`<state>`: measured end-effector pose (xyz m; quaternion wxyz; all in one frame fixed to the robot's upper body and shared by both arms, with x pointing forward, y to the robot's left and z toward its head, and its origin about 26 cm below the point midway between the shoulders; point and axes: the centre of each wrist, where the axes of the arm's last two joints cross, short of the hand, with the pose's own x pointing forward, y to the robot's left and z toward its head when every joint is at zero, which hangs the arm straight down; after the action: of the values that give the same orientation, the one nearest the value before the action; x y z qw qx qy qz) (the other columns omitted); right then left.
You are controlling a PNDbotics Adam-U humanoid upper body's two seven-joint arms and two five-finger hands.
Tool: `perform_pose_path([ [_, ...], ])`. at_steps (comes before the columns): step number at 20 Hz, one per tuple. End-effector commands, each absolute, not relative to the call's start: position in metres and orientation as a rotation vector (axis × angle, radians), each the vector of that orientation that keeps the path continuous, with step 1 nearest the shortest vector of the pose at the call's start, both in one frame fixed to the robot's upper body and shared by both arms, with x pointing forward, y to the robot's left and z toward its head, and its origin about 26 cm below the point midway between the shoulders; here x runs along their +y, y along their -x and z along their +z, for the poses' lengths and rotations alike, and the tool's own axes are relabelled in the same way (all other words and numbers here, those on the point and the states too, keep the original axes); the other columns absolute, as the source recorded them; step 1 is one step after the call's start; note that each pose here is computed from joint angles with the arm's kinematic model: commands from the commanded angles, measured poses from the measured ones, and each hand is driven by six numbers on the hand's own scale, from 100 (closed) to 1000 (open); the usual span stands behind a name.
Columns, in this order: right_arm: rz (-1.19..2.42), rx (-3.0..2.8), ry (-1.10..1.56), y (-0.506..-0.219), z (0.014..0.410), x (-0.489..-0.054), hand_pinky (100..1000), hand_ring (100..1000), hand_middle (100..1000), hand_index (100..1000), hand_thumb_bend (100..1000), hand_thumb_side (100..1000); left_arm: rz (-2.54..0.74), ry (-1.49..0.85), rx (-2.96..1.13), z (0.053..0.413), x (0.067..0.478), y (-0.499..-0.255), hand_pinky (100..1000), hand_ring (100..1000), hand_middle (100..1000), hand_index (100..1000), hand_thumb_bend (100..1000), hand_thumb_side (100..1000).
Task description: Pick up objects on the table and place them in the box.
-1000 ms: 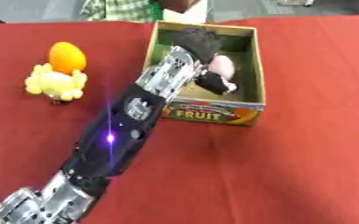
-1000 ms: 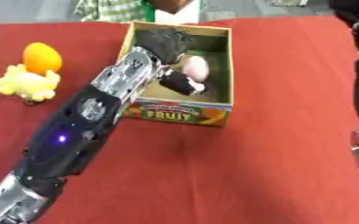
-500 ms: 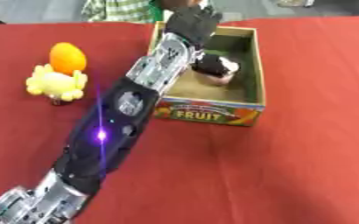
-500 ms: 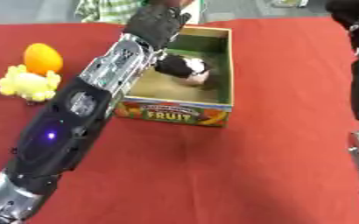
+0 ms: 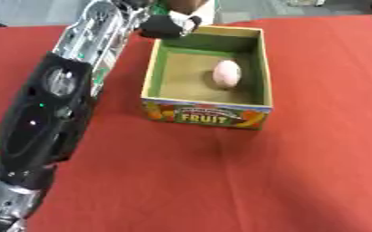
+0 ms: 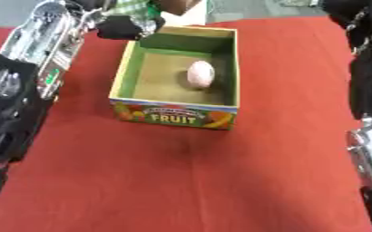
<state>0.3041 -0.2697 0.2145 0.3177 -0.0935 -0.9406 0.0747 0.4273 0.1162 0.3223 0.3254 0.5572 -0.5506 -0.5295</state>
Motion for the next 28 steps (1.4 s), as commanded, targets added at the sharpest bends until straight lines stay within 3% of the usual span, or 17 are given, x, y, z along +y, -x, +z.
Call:
perform_pose_path([
  [1, 0.218, -2.508, 0.287, -0.3, 0.225, -0.275, 887, 797, 671, 814, 100, 1000, -1.304, -1.478, -1.401, 0.344, 0.149, -0.427, 696, 863, 848, 996, 530, 1000],
  [15, 0.214, -2.501, 0.303, -0.3, 0.223, -0.276, 887, 797, 669, 814, 100, 1000, -1.113, -1.385, -1.16, 0.33, 0.226, -0.46, 714, 881, 865, 1000, 412, 886],
  [17, 0.213, -2.5, 0.304, -0.3, 0.223, -0.276, 888, 797, 669, 814, 100, 1000, -1.096, -1.35, -1.139, 0.324, 0.233, -0.464, 715, 878, 866, 1000, 461, 898],
  [19, 0.21, -2.499, 0.304, -0.3, 0.222, -0.276, 888, 798, 669, 814, 100, 1000, -1.085, -1.288, -1.11, 0.315, 0.24, -0.47, 718, 881, 886, 1000, 613, 912],
  [21, 0.207, -2.497, 0.304, -0.3, 0.222, -0.276, 889, 798, 669, 814, 100, 1000, -1.084, -1.237, -1.093, 0.309, 0.245, -0.473, 724, 885, 886, 1000, 678, 919],
  [28, 0.199, -2.491, 0.306, -0.299, 0.221, -0.276, 889, 798, 667, 812, 100, 1000, -1.082, -1.153, -1.027, 0.292, 0.257, -0.481, 715, 884, 866, 1000, 674, 883],
])
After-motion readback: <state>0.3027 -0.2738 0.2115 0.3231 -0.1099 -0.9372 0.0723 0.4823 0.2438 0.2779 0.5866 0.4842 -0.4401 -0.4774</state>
